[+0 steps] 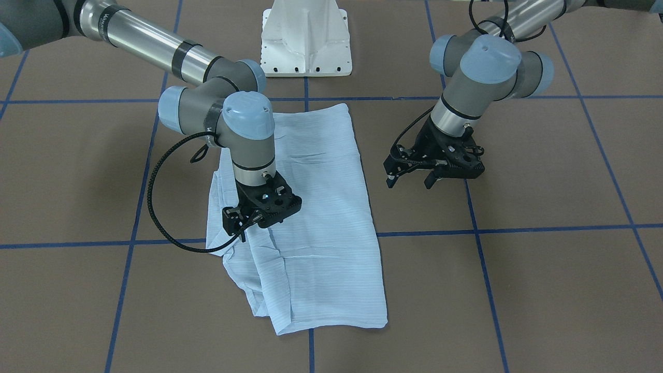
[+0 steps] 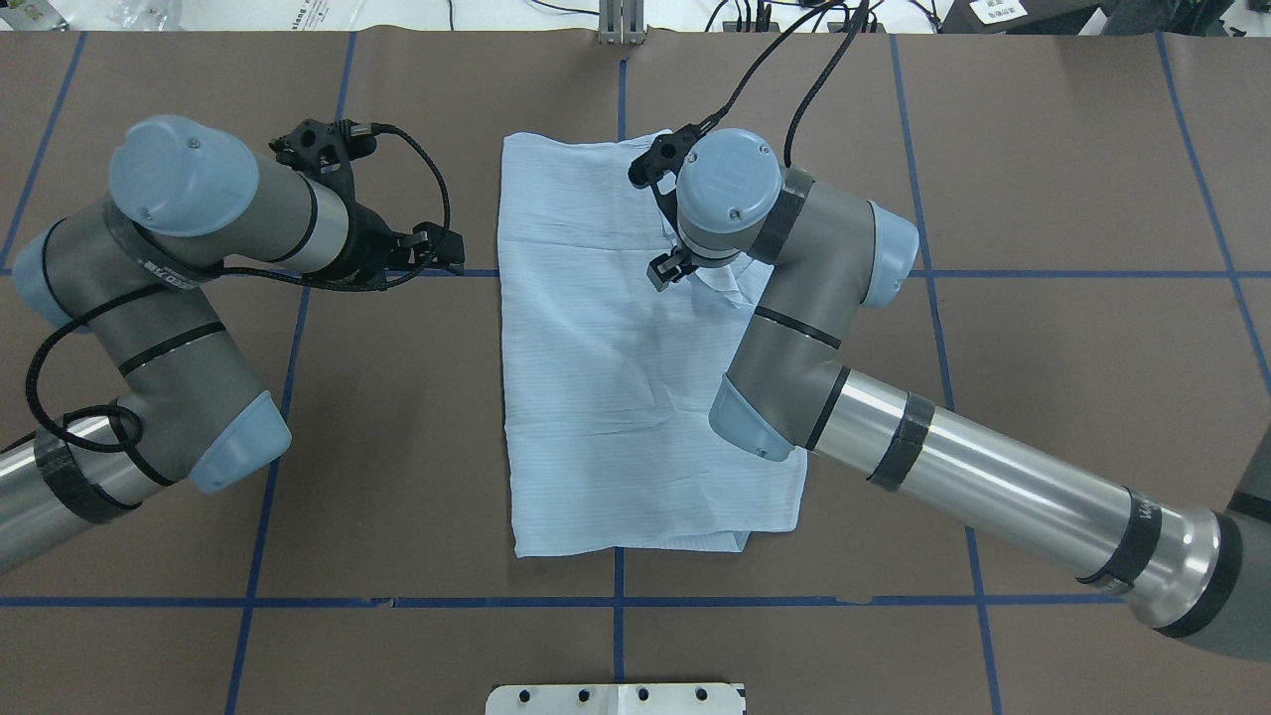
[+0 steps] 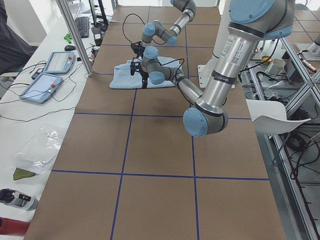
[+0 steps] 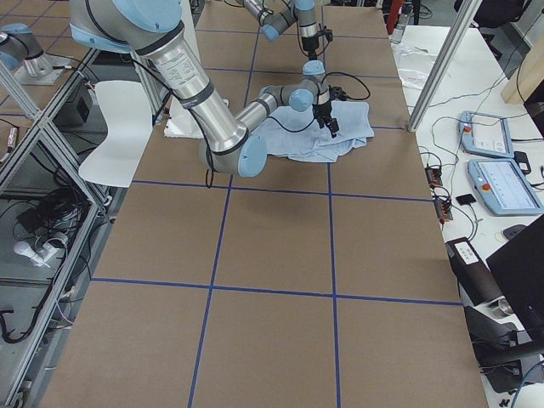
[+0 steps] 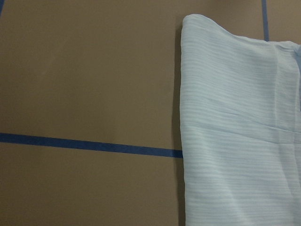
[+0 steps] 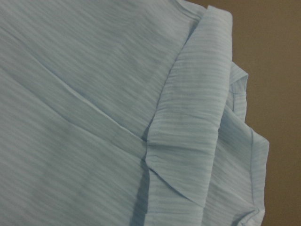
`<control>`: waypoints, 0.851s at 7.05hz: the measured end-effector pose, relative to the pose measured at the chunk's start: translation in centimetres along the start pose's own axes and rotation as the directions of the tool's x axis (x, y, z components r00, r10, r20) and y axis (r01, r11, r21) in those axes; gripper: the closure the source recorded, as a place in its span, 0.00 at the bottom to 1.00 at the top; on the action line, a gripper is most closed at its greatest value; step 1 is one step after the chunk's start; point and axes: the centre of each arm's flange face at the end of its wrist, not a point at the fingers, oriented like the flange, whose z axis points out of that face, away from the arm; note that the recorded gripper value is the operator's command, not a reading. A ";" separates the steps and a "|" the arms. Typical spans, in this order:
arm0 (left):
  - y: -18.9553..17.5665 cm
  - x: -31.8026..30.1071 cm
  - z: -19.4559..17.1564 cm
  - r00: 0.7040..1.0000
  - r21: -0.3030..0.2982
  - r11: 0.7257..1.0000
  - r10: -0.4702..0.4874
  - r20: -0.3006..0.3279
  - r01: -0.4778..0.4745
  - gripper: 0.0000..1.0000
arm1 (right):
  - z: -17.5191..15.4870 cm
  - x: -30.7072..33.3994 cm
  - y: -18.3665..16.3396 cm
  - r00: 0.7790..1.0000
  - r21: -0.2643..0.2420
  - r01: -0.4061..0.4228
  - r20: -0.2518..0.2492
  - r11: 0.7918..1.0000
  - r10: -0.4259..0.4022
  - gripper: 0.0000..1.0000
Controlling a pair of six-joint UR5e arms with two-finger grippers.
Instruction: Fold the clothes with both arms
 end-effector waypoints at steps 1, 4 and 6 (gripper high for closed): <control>0.0 0.0 0.0 1.000 0.000 1.000 0.000 0.000 0.000 0.00 | 0.9 -0.1 0.9 1.000 -0.016 0.006 -0.006 1.000 -0.007 0.00; 0.1 -0.1 0.1 1.000 -0.002 1.000 0.001 0.001 -0.001 0.00 | 2.4 1.6 1.7 1.000 -0.040 0.001 -0.031 0.999 -0.002 0.00; 0.1 0.0 0.1 1.000 -0.003 1.000 0.002 0.000 -0.002 0.00 | 3.1 5.7 1.9 0.998 -0.053 -0.010 -0.064 0.999 0.007 0.00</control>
